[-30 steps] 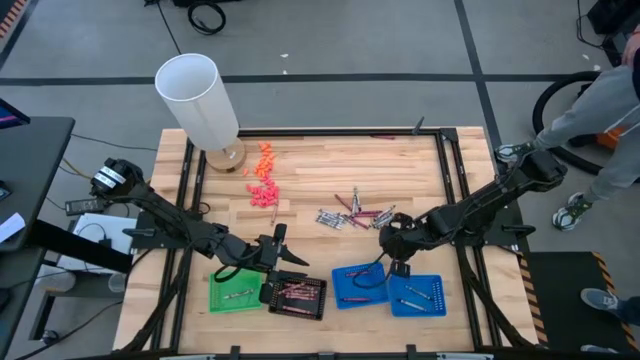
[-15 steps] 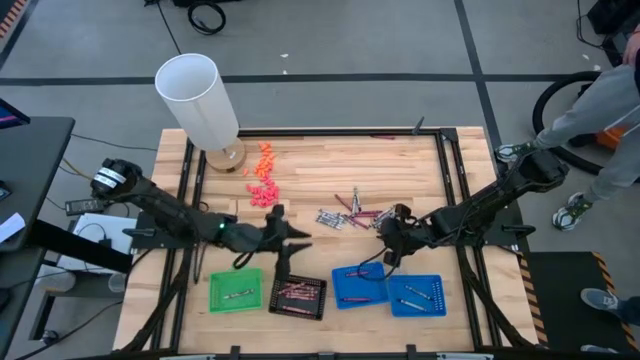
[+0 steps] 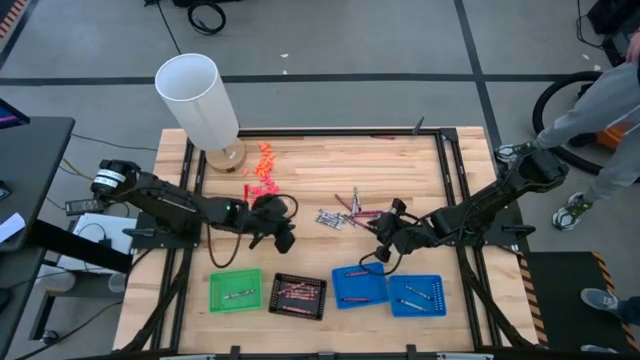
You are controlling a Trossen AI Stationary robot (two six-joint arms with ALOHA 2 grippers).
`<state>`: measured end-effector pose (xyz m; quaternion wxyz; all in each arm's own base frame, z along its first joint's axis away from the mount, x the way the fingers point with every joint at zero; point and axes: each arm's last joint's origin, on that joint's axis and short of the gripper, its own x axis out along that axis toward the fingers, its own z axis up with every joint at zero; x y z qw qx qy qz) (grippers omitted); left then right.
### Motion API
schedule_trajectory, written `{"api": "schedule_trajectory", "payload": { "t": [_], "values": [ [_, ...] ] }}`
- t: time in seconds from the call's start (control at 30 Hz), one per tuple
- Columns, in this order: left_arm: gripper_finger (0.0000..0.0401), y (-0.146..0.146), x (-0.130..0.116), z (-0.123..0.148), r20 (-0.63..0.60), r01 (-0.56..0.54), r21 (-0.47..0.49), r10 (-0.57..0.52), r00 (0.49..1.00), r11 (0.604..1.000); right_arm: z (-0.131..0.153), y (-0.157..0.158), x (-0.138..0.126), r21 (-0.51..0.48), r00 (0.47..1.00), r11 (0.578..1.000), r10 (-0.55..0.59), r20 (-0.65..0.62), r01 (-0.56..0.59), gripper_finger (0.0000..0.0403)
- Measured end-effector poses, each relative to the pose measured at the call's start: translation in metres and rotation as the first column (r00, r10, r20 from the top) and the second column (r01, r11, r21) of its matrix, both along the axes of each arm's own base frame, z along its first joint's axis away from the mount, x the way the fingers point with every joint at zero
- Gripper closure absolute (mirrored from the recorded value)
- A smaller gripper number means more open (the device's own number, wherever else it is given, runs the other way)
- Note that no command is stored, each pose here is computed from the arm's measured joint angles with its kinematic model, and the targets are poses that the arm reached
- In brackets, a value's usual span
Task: Sort crayons
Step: Put the pink crayon into the black bin
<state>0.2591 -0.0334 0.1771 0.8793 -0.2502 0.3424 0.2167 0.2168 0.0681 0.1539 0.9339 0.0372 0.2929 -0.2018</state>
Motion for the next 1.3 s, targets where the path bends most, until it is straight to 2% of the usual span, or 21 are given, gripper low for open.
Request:
{"api": "schedule_trajectory", "payload": {
  "t": [0.13,0.3,0.47,0.7,0.97,1.1,1.3],
  "values": [
    [0.0282,0.006,-0.008,-0.007,-0.101,-0.078,-0.055,0.072,0.992,0.995,0.0,0.0,0.0,0.001,1.0,1.0,-0.007,0.008,0.007,0.0325],
    [0.0282,0.011,-0.014,-0.011,-0.172,-0.159,-0.078,0.144,0.974,0.984,0.001,-0.001,0.0,-0.012,1.0,1.0,-0.022,0.015,0.023,0.0325],
    [0.0282,0.014,-0.02,-0.014,-0.207,-0.226,0.005,0.222,0.953,0.974,0.001,0.0,0.0,-0.016,1.0,1.0,-0.024,0.016,0.024,0.0325],
    [0.0282,0.016,-0.021,-0.013,-0.196,-0.253,0.059,0.259,0.946,0.966,0.001,0.0,0.0,-0.016,1.0,1.0,-0.022,0.016,0.022,0.0325],
    [0.0282,0.005,-0.023,-0.011,-0.119,-0.28,0.207,0.308,0.944,0.938,0.001,0.003,-0.001,-0.018,1.0,1.0,-0.008,0.015,0.008,0.0325],
    [0.0282,0.002,-0.025,-0.012,-0.111,-0.301,0.192,0.326,0.939,0.934,0.001,0.005,-0.001,-0.024,1.0,1.0,0.006,0.02,-0.005,0.0325],
    [0.0282,0.003,-0.029,-0.034,-0.137,-0.332,0.185,0.358,0.923,0.925,0.002,0.007,0.0,-0.024,0.999,1.0,0.021,0.033,-0.02,0.0325]
  ]
}}
